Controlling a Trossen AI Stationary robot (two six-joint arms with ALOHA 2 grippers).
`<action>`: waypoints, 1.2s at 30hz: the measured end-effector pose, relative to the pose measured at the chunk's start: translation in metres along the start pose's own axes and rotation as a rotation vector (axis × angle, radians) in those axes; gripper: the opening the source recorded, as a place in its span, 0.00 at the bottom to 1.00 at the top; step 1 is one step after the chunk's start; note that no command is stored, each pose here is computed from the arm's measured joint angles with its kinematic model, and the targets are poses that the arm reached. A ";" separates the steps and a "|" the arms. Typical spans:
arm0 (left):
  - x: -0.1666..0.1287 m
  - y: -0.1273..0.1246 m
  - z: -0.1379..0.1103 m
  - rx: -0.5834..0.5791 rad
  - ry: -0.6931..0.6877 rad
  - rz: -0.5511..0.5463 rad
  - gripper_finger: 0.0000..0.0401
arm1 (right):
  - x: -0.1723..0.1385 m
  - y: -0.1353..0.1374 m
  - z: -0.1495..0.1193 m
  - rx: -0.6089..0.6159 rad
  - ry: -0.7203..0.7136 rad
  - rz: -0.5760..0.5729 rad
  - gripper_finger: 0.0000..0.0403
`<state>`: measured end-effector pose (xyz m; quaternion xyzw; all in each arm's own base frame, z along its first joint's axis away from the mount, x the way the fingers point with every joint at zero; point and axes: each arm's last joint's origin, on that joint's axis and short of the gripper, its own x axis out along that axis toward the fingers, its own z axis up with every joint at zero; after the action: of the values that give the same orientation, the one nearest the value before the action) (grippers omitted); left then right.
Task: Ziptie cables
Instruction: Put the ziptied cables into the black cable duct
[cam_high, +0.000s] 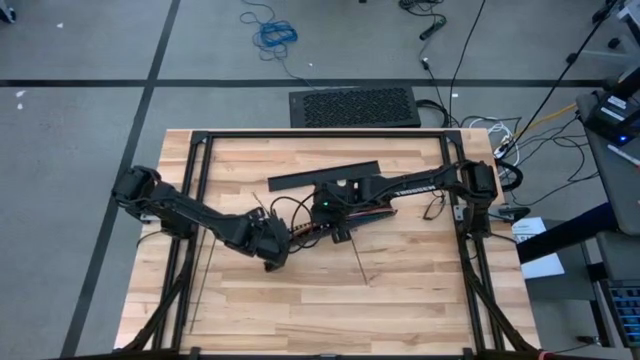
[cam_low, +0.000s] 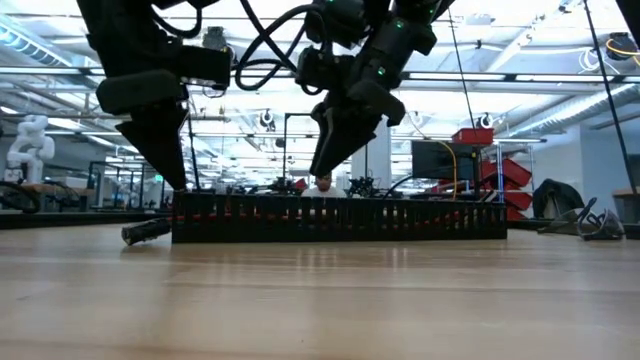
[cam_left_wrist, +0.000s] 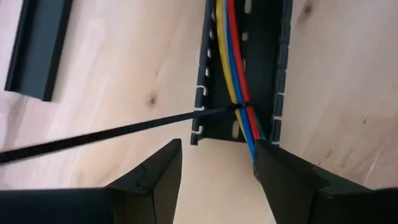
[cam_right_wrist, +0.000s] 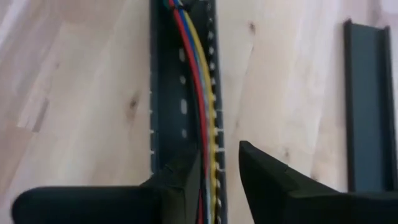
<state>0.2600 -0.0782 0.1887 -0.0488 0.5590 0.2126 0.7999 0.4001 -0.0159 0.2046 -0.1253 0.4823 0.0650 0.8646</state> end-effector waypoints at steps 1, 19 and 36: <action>-0.001 -0.001 -0.001 0.000 -0.004 0.003 0.50 | 0.000 0.000 -0.001 0.005 0.019 -0.018 0.22; -0.031 -0.011 0.035 0.048 -0.464 -0.112 0.50 | -0.087 -0.003 -0.032 0.110 0.283 -0.315 0.09; 0.042 -0.021 0.089 0.120 -0.660 -0.189 0.50 | -0.045 0.081 -0.107 0.195 -0.162 -0.145 0.17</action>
<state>0.3577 -0.0568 0.1800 0.0181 0.2747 0.1085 0.9552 0.2702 0.0320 0.1769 -0.0694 0.4048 -0.0350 0.9111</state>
